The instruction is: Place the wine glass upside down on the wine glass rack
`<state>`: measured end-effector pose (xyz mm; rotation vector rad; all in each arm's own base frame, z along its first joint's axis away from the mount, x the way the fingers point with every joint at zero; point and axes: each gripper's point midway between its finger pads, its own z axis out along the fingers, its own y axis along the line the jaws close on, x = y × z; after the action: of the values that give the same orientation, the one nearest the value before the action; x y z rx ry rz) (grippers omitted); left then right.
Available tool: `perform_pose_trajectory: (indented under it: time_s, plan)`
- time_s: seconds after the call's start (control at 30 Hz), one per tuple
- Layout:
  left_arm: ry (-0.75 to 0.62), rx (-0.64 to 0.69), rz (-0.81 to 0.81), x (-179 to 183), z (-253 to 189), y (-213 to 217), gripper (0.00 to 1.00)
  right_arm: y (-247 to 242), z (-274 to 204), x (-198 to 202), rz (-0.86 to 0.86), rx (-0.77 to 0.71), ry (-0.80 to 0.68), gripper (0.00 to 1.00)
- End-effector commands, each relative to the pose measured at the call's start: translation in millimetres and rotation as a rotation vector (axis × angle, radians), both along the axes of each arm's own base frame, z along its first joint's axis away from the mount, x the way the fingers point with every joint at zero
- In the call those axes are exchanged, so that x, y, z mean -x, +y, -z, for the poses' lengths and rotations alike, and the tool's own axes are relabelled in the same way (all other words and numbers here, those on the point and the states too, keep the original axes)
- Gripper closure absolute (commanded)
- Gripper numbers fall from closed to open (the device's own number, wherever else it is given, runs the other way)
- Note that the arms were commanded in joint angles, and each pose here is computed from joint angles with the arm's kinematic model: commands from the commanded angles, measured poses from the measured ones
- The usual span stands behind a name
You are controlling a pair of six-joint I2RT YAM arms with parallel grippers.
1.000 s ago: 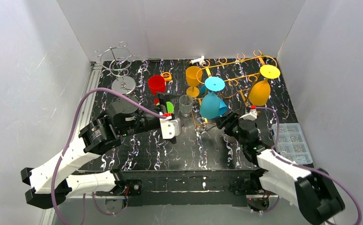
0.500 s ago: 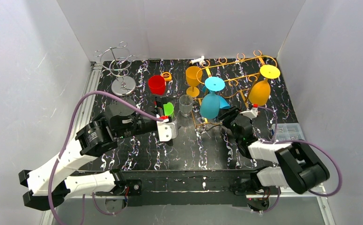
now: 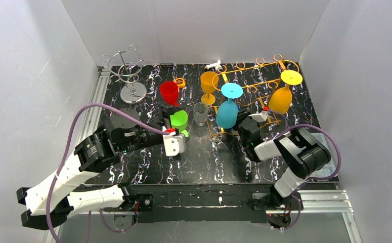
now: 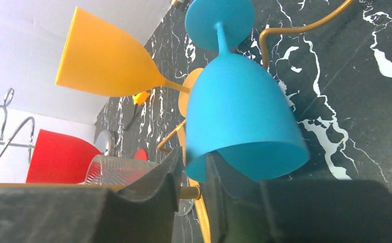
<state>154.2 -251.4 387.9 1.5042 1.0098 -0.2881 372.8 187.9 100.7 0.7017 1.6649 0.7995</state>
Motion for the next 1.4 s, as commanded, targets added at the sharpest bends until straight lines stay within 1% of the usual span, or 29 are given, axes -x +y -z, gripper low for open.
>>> perform_pose_trajectory:
  time_s: [0.0, 0.1, 0.2, 0.3, 0.6, 0.7, 0.87, 0.93, 1.0, 1.03, 1.07, 1.13, 1.17, 1.2, 1.23, 1.27, 1.3, 1.37]
  plan:
    - [-0.003, -0.003, -0.016, 2.2, -0.2, 10.5, 0.02, -4.0, -26.3, -11.9, 0.07, -0.032, -0.098, 0.78]
    - [-0.001, -0.001, -0.016, 3.0, -0.7, 11.6, 0.02, -5.4, -38.7, -5.1, 0.073, 0.011, -0.113, 0.99]
    - [0.002, 0.006, -0.014, 4.2, -3.0, 12.1, 0.02, -14.3, -57.8, 3.6, 0.086, 0.078, -0.115, 0.99]
    - [0.0, 0.01, -0.016, 4.2, -4.9, 12.8, 0.02, -24.2, -77.1, 15.9, 0.087, 0.103, -0.141, 0.99]
    - [0.013, 0.017, -0.003, 5.8, -9.5, 9.3, 0.02, -74.8, -84.0, 84.6, 0.127, 0.217, -0.031, 0.99]
    - [0.021, 0.01, 0.01, 6.7, -6.8, 6.1, 0.02, -82.7, -88.7, 109.9, 0.091, 0.204, -0.027, 0.99]
    - [0.046, 0.01, 0.032, 8.7, -5.2, -0.9, 0.02, -93.6, -86.7, 148.9, 0.021, 0.189, 0.027, 0.99]
    - [0.06, 0.013, 0.035, 8.6, -5.7, -4.0, 0.02, -101.2, -94.5, 163.6, 0.001, 0.194, 0.035, 0.99]
    - [0.083, 0.009, 0.055, 10.1, -2.4, -10.3, 0.02, -105.7, -105.8, 183.0, -0.064, 0.223, 0.035, 0.99]
    - [0.106, 0.025, 0.087, 12.8, 1.0, -20.1, 0.02, -102.2, -130.9, 202.8, -0.162, 0.224, 0.005, 0.99]
    - [0.134, 0.044, 0.097, 13.8, 1.7, -26.4, 0.02, -105.7, -145.9, 213.3, -0.19, 0.229, -0.016, 0.99]
    - [0.275, 0.066, 0.117, 15.9, 12.9, -49.2, 0.02, -112.2, -176.8, 240.3, -0.251, 0.235, -0.059, 0.99]
    - [0.322, 0.082, 0.135, 17.9, 14.7, -58.9, 0.02, -110.8, -190.4, 251.2, -0.283, 0.233, -0.083, 0.99]
    - [0.386, 0.1, 0.136, 17.4, 18.0, -69.7, 0.02, -108.4, -196.3, 259.9, -0.313, 0.232, -0.09, 0.99]
    - [0.423, 0.126, 0.147, 15.9, 16.1, -82.1, 0.02, -100.9, -204.2, 271.3, -0.372, 0.217, -0.112, 0.99]
    - [0.451, 0.159, 0.148, 6.2, 11.6, -103.5, 0.02, -86.9, -218.4, 288.8, -0.473, 0.171, -0.183, 0.99]
    - [0.478, 0.215, 0.17, -3.5, -10.5, -131.0, 0.07, -79.8, -244.7, 311.0, -0.55, 0.127, -0.32, 0.99]
    - [0.541, 0.236, 0.179, -7.1, -20.4, -148.4, 0.14, -76.8, -257.4, 318.2, -0.581, 0.123, -0.379, 0.99]
